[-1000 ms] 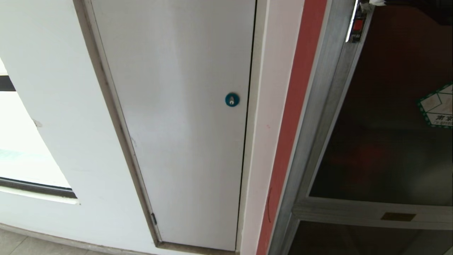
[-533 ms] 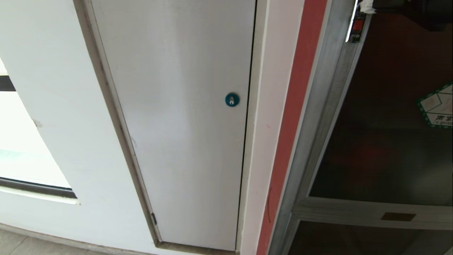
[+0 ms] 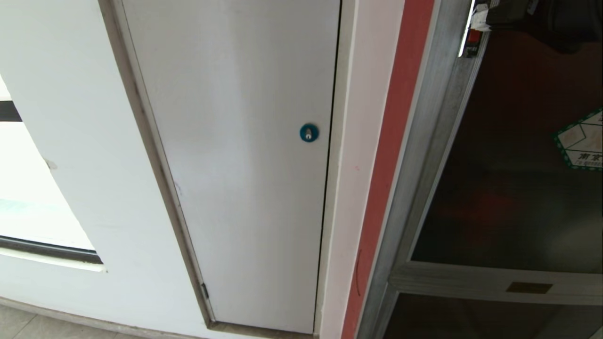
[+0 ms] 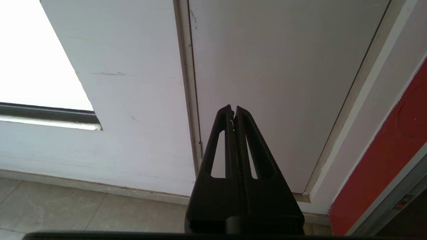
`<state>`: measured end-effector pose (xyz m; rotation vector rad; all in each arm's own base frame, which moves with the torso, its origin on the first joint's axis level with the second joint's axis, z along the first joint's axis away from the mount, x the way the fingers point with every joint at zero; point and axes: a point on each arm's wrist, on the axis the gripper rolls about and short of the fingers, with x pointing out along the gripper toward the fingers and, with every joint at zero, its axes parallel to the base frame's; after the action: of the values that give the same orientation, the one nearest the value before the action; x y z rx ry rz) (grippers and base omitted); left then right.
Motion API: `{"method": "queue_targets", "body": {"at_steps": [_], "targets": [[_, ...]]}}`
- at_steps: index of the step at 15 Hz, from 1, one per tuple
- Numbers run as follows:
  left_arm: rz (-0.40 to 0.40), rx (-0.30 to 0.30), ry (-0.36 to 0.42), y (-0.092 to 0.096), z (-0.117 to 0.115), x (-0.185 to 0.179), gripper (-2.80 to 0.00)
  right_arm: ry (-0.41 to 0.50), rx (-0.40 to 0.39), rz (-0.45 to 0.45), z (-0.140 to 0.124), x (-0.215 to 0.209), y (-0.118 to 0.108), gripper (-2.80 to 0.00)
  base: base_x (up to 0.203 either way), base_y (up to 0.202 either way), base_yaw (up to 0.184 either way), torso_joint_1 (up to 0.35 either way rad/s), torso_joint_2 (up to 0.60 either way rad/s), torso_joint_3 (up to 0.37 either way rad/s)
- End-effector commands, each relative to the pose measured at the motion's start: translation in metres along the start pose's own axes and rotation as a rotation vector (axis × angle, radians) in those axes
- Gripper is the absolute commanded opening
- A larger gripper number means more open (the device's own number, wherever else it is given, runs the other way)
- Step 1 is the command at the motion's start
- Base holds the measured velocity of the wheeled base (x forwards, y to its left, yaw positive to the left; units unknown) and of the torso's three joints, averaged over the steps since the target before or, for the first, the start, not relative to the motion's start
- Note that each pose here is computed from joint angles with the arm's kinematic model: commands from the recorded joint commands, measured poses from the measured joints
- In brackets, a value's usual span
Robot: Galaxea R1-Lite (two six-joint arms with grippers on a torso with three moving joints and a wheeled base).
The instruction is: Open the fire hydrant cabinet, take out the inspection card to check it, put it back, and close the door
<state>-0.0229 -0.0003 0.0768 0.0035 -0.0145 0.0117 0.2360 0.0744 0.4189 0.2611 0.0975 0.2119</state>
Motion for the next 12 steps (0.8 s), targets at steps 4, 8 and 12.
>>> {"method": "queue_targets", "body": {"at_steps": [4,8,12], "targets": [[0.001,0.0,0.005,0.0,-0.002,0.0,-2.8,0.009,0.004,-0.019,-0.002,0.003,-0.004,-2.8,0.0,0.0,0.0,0.0,0.0,0.0],[0.001,0.001,0.005,0.0,-0.002,0.0,-2.8,0.01,0.006,-0.021,-0.002,0.0,-0.005,-2.8,0.0,0.0,0.0,0.0,0.0,0.0],[0.001,0.001,0.005,0.0,-0.002,0.0,-2.8,0.031,0.005,-0.016,-0.008,-0.014,-0.006,-2.8,0.0,0.0,0.0,0.0,0.0,0.0]]}}
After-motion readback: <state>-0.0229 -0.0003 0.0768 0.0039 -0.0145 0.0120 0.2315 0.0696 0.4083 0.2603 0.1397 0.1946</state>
